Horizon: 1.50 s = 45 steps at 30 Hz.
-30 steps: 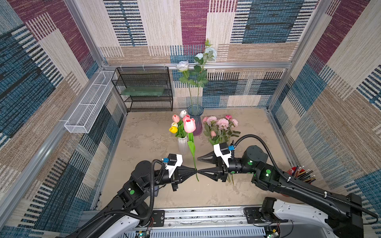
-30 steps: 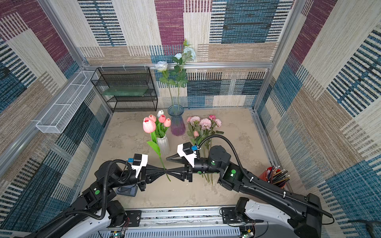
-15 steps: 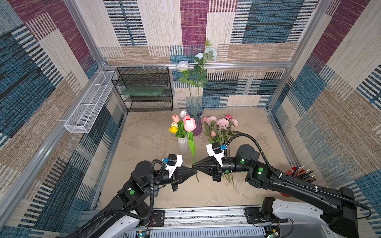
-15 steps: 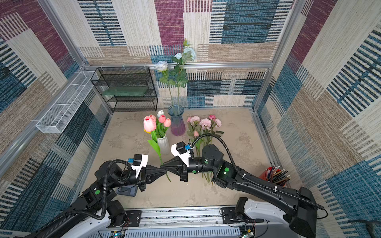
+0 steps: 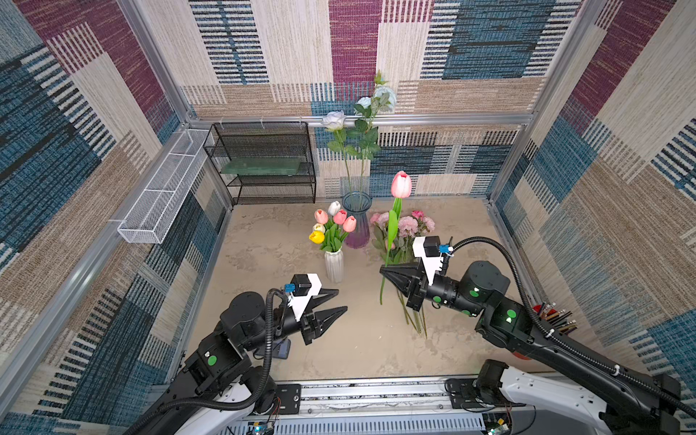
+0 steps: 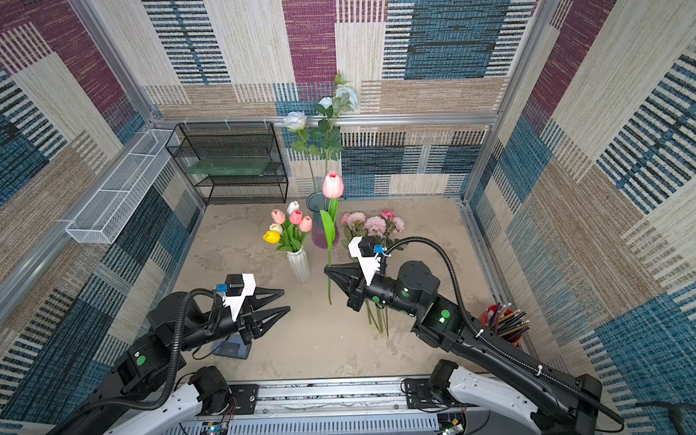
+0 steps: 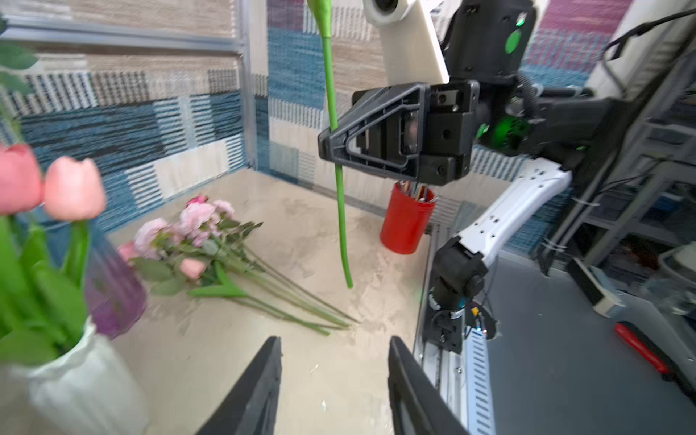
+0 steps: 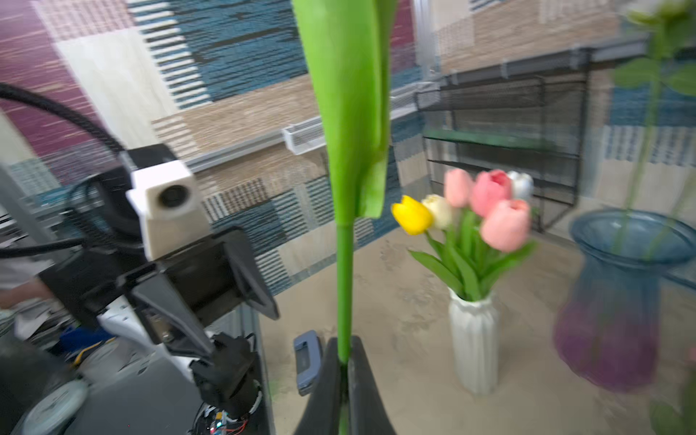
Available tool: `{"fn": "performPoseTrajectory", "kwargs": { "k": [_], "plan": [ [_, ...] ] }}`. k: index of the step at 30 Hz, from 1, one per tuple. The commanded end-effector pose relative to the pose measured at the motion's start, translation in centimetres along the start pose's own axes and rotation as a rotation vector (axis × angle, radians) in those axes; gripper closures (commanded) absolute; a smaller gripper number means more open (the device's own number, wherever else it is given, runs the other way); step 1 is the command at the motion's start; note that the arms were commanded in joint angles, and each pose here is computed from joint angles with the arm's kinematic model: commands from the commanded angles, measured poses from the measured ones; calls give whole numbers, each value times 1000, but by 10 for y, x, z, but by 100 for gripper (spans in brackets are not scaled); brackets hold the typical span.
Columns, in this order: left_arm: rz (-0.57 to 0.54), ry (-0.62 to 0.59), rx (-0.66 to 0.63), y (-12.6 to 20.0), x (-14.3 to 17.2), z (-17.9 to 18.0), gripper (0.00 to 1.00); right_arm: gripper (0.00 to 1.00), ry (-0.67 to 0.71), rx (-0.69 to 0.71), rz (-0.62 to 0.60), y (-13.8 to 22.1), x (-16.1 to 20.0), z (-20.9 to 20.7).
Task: Pick out pink flowers from the vase
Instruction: Place the flower at the center of the board.
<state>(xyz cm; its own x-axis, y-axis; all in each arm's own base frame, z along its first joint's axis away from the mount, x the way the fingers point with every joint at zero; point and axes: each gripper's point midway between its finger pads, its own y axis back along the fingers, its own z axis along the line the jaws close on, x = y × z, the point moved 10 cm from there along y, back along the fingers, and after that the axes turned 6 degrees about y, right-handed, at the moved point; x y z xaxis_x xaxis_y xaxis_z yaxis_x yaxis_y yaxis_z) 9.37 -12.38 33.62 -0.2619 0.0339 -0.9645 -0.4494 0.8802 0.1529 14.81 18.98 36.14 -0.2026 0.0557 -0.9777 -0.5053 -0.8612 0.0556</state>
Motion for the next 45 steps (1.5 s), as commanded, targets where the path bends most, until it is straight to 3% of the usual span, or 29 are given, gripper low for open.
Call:
{"fn": "performPoseTrajectory", "kwargs": {
  "k": [1,8,14,20,30,45],
  "plan": [
    [134,58,-110,5,28,10,53,100,-155,312,229,6,42,-40],
    [190,147,-48,5,43,6,53,100,-287,527,414,6,110,-81],
    [184,175,-23,0,51,7,54,100,-407,578,660,-11,152,-107],
    [180,164,-19,3,51,6,54,100,-402,620,844,-36,179,-124],
    [147,143,-24,11,50,4,53,97,-400,688,941,-54,196,-155],
    [147,137,-3,10,50,3,53,79,-432,720,968,-51,210,-157]
  ]
}}
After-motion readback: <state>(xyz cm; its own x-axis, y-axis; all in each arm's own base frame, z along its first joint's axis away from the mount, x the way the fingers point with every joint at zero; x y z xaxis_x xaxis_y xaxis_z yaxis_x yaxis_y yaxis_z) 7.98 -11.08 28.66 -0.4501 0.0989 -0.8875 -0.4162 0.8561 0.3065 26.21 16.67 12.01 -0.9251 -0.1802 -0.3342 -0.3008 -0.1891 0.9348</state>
